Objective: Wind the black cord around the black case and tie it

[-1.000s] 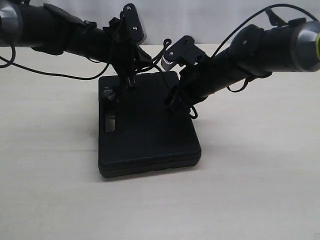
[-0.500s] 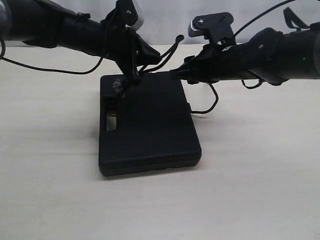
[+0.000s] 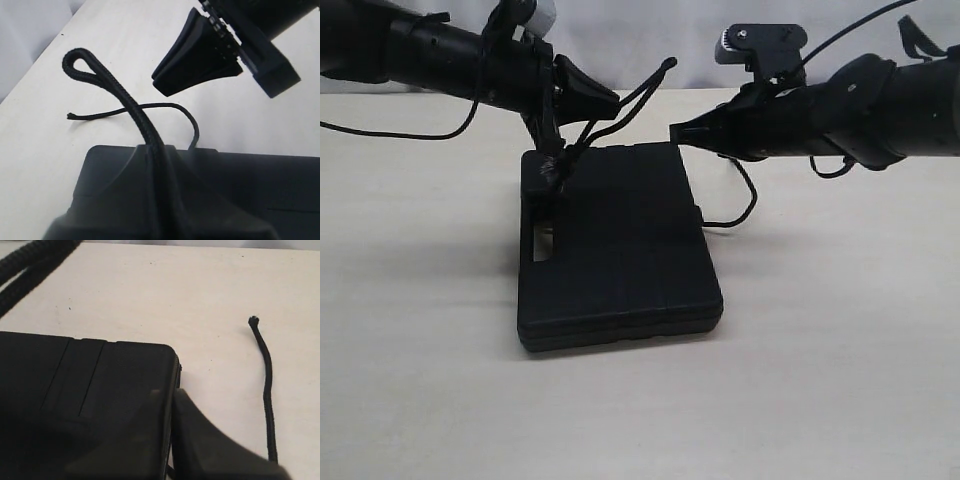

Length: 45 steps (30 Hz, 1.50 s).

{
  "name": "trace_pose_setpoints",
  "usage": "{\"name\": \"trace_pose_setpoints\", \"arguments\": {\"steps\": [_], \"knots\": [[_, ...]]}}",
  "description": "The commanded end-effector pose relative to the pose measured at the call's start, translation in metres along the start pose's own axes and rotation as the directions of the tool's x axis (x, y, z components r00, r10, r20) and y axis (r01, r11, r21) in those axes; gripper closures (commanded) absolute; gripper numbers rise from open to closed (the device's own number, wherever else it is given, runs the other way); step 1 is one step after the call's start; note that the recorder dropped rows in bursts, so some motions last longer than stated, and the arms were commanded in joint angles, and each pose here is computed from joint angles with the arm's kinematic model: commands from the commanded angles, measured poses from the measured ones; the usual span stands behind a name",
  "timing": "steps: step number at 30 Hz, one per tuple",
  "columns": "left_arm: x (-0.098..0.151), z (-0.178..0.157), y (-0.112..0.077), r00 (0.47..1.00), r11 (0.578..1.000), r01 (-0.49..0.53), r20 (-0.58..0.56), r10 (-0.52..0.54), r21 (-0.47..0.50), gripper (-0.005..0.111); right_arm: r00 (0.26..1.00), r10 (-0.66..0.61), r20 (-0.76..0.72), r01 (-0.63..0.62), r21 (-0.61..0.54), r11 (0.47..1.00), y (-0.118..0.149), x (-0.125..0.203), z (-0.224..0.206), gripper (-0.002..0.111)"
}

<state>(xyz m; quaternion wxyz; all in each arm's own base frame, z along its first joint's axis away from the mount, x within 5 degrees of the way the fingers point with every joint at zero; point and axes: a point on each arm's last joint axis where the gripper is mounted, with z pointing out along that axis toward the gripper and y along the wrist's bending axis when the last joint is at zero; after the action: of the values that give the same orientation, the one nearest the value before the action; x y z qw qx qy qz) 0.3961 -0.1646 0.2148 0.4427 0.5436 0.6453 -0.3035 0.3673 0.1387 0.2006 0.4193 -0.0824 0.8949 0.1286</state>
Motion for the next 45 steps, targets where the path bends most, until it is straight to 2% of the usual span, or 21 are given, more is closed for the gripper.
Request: {"name": "trace_pose_setpoints", "arguments": {"steps": [1, 5, 10, 13, 18, 20, 22, 24, 26, 28, 29, 30, 31, 32, 33, 34, 35, 38, 40, 42, 45], "knots": [[-0.005, -0.002, -0.004, 0.999, 0.999, -0.019, 0.029, 0.018, 0.036, 0.107, 0.992, -0.12, 0.039, 0.119, 0.028, 0.992, -0.003, -0.006, 0.0, 0.104], [-0.007, -0.002, -0.008, 0.998, 0.996, -0.043, 0.049, 0.039, 0.077, 0.107, 0.997, -0.023, 0.076, 0.018, 0.069, 0.997, -0.008, -0.005, 0.001, 0.104], [-0.002, 0.0, -0.005, 0.999, 0.998, -0.043, 0.032, 0.041, 0.055, 0.107, 0.998, -0.049, -0.04, 0.046, -0.087, 0.995, 0.009, -0.011, -0.001, 0.098], [0.004, 0.003, -0.003, 0.999, 0.999, -0.032, 0.016, 0.031, 0.041, 0.107, 0.994, -0.105, -0.037, 0.1, -0.126, 0.987, 0.014, -0.018, -0.009, 0.095], [0.004, 0.003, -0.003, 0.999, 0.998, -0.034, 0.016, 0.033, 0.047, 0.107, 0.983, -0.175, 0.063, 0.175, 0.005, 0.985, 0.0, -0.021, -0.01, 0.095], [0.005, 0.003, -0.003, 0.999, 0.998, -0.036, 0.015, 0.035, 0.045, 0.107, 0.983, -0.168, 0.079, 0.166, 0.029, 0.986, -0.004, -0.021, -0.01, 0.095], [0.004, 0.003, -0.003, 0.999, 0.998, -0.038, 0.015, 0.037, 0.045, 0.107, 0.994, -0.103, 0.036, 0.103, -0.008, 0.995, -0.004, -0.017, -0.01, 0.099], [0.004, 0.003, -0.003, 0.999, 0.998, -0.044, 0.018, 0.044, 0.045, 0.107, 0.989, -0.124, -0.074, 0.117, -0.102, 0.988, -0.005, -0.011, -0.01, 0.104], [0.004, 0.003, -0.003, 0.999, 0.998, -0.043, 0.019, 0.042, 0.045, 0.107, 0.99, -0.095, -0.107, 0.079, -0.143, 0.987, -0.011, -0.014, -0.009, 0.104], [0.004, 0.003, -0.003, 0.999, 0.998, -0.04, 0.023, 0.039, 0.042, 0.107, 0.988, -0.091, -0.121, 0.061, -0.232, 0.971, -0.017, -0.016, -0.008, 0.104], [0.004, 0.003, -0.003, 0.999, 0.998, -0.04, 0.025, 0.039, 0.044, 0.107, 0.988, -0.104, -0.113, 0.066, -0.303, 0.951, -0.019, -0.015, -0.008, 0.104], [0.004, 0.003, -0.003, 0.999, 0.998, -0.04, 0.025, 0.039, 0.044, 0.107, 0.995, -0.056, -0.086, 0.017, -0.397, 0.917, -0.025, -0.016, -0.008, 0.104], [0.004, 0.003, -0.003, 0.999, 0.998, -0.04, 0.026, 0.039, 0.046, 0.107, 0.996, -0.071, -0.045, 0.037, -0.525, 0.85, -0.025, -0.015, -0.011, 0.104], [0.003, 0.003, -0.003, 0.999, 0.998, -0.04, 0.028, 0.038, 0.05, 0.107, 1.0, -0.016, -0.013, 0.004, -0.641, 0.768, -0.031, -0.014, -0.013, 0.104], [0.003, 0.003, -0.003, 0.999, 0.998, -0.04, 0.028, 0.038, 0.05, 0.107, 0.998, 0.06, 0.006, -0.038, -0.72, 0.693, -0.04, -0.014, -0.013, 0.104], [0.003, 0.003, -0.003, 0.999, 0.998, -0.04, 0.028, 0.038, 0.05, 0.107, 0.995, 0.099, 0.017, -0.053, -0.754, 0.655, -0.048, -0.012, -0.011, 0.104], [0.003, 0.003, -0.003, 0.999, 0.998, -0.04, 0.028, 0.038, 0.05, 0.107, 0.991, 0.132, 0.018, -0.072, -0.759, 0.647, -0.059, -0.007, -0.005, 0.103], [0.003, 0.003, -0.004, 0.999, 0.998, -0.039, 0.033, 0.037, 0.055, 0.107, 0.985, 0.171, -0.012, -0.127, -0.721, 0.681, -0.072, 0.004, 0.011, 0.088], [0.003, 0.003, -0.005, 0.998, 0.997, -0.045, 0.038, 0.043, 0.064, 0.107, 0.979, 0.201, -0.027, -0.156, -0.737, 0.658, -0.065, 0.008, 0.019, 0.073], [0.002, 0.003, -0.005, 0.998, 0.997, -0.044, 0.043, 0.041, 0.064, 0.107, 0.984, 0.175, -0.016, -0.126, -0.759, 0.639, -0.05, 0.009, 0.022, 0.062], [0.002, 0.003, -0.004, 0.998, 0.997, -0.042, 0.04, 0.04, 0.059, 0.107, 0.992, 0.123, 0.002, -0.074, -0.788, 0.612, -0.025, 0.005, 0.025, 0.063]]}}
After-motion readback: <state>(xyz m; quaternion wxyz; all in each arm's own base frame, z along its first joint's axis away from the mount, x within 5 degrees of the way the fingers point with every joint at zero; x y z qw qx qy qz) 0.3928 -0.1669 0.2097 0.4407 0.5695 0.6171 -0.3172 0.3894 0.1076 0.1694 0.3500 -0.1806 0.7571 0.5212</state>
